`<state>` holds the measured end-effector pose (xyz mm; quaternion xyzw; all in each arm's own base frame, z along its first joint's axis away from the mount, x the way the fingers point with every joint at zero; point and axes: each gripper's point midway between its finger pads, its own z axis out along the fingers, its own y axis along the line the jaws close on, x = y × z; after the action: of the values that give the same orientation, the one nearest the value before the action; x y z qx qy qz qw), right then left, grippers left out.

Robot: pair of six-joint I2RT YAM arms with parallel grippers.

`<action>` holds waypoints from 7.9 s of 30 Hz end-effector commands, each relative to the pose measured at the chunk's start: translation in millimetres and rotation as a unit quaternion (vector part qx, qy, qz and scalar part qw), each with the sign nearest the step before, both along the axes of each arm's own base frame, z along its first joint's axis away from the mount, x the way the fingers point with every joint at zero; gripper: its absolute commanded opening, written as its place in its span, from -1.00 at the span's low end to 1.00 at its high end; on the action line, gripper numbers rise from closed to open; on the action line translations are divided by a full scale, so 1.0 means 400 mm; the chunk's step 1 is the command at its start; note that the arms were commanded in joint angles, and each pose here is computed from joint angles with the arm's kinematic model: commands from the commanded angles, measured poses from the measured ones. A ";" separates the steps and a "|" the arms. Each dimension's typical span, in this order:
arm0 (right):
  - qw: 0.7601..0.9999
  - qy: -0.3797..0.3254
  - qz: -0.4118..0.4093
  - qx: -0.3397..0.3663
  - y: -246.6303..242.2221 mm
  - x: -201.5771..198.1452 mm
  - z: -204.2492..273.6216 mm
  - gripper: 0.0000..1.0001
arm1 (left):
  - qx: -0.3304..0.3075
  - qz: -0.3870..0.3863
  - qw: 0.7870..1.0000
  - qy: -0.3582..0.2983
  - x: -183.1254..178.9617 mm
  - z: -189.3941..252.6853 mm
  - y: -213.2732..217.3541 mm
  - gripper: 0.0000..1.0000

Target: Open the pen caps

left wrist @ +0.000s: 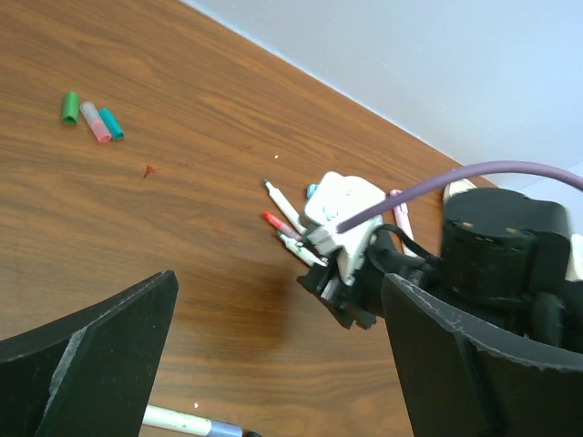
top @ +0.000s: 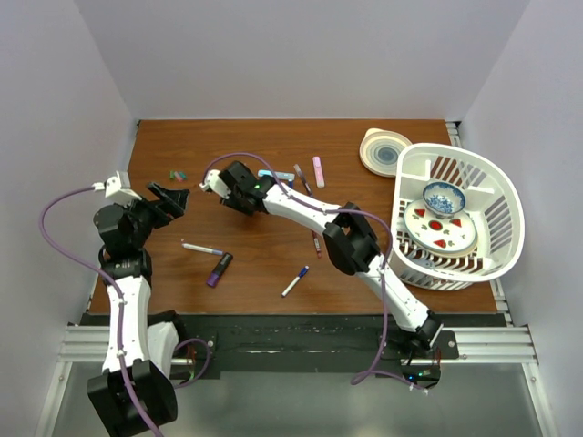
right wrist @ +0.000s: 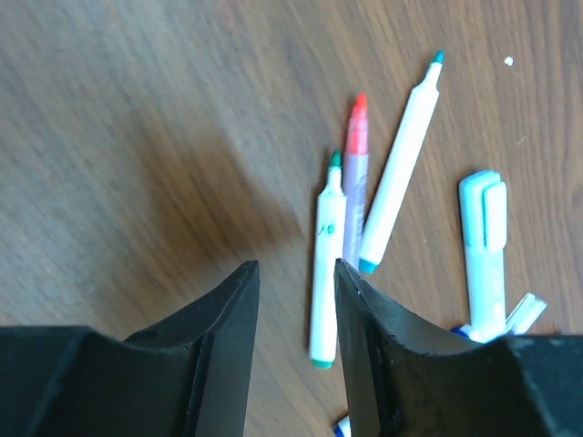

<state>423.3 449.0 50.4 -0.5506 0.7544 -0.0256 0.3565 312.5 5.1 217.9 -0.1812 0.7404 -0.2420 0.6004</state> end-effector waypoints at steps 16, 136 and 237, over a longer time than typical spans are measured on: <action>0.929 0.204 0.163 0.261 -0.168 -0.455 0.318 0.00 | -0.115 0.104 0.955 0.254 -0.024 -0.228 -0.006 0.66; 0.869 0.068 0.484 0.078 -0.366 -0.596 0.175 -1.00 | 0.033 -0.471 0.878 0.080 -0.120 0.026 -0.607 0.21; 0.879 0.242 0.169 0.374 -0.241 -0.462 0.302 -1.00 | -0.141 0.207 0.929 0.273 0.450 -0.429 0.234 -0.60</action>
<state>232.5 350.9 136.3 -0.4714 0.6989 0.4437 0.3040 485.4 83.5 51.7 -0.4711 0.7735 -0.1841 0.3820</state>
